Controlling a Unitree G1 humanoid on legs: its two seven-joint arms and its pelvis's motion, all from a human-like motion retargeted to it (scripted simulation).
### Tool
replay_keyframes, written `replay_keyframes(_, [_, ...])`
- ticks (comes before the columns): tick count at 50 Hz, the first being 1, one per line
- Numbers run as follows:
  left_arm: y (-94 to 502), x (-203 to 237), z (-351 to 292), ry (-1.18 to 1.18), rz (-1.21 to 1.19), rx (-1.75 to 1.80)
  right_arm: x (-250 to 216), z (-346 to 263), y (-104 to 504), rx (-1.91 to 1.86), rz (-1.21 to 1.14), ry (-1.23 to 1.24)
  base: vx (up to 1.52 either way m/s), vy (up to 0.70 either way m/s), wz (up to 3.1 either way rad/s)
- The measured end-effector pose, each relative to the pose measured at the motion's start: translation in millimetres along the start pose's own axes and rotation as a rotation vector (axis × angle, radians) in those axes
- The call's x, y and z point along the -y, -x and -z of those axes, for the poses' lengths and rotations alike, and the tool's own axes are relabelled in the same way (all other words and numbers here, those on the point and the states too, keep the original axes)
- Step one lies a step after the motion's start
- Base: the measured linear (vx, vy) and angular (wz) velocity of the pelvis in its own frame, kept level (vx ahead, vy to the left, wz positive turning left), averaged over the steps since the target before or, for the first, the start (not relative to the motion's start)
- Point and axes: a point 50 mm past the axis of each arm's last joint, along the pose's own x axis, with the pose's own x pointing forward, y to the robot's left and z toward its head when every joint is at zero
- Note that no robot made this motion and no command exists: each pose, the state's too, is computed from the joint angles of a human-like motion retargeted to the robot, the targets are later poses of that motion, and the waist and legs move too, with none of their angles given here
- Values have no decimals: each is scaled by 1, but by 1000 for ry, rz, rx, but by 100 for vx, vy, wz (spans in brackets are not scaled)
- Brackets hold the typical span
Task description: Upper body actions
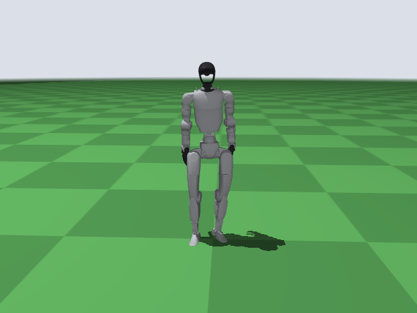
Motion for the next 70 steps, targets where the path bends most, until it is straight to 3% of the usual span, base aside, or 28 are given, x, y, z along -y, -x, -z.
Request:
replay_keyframes(4, [-7, 24, 22, 212, -102, -63, -8, 13, -3, -51, 56, -131, 3, 2, 49])
replay_keyframes(9, [-3, 14, 11, 477, 56, 51, 21, 8, 1, 18, -39, -130, 4, 1, -49])
replay_keyframes(13, [2, -6, 13, 299, 91, 9, 45, -3, 7, 39, -19, 0, 0, 0, 0])
replay_keyframes(20, [9, -39, 11, -69, -178, -44, 63, -25, 12, 122, 228, 234, 0, 0, 0])
replay_keyframes(30, [12, -44, 4, -420, -250, -138, 11, -13, 3, -5, -59, 407, 1, -1, 3])
replay_keyframes(35, [14, -51, 2, -400, -249, -110, 20, -27, 4, 59, 131, 551, 0, -2, 22])
replay_keyframes(39, [12, -46, 3, -337, -197, -98, 30, -35, 8, 70, 63, 572, -3, 0, -16])
replay_keyframes(47, [7, -23, -6, -118, -79, -35, 37, -36, 11, 85, 22, 285, 0, 0, 0])
replay_keyframes(55, [13, -37, -22, -329, -145, -20, 32, -31, 9, 100, -23, 119, 0, 0, 0])
replay_keyframes(60, [14, -39, -22, -345, -139, -33, 29, -25, 7, 66, -16, 182, 0, 0, 0])
replay_keyframes(70, [10, -26, -12, -161, 9, -32, 23, -21, 5, 45, 17, 366, 0, 0, -24])
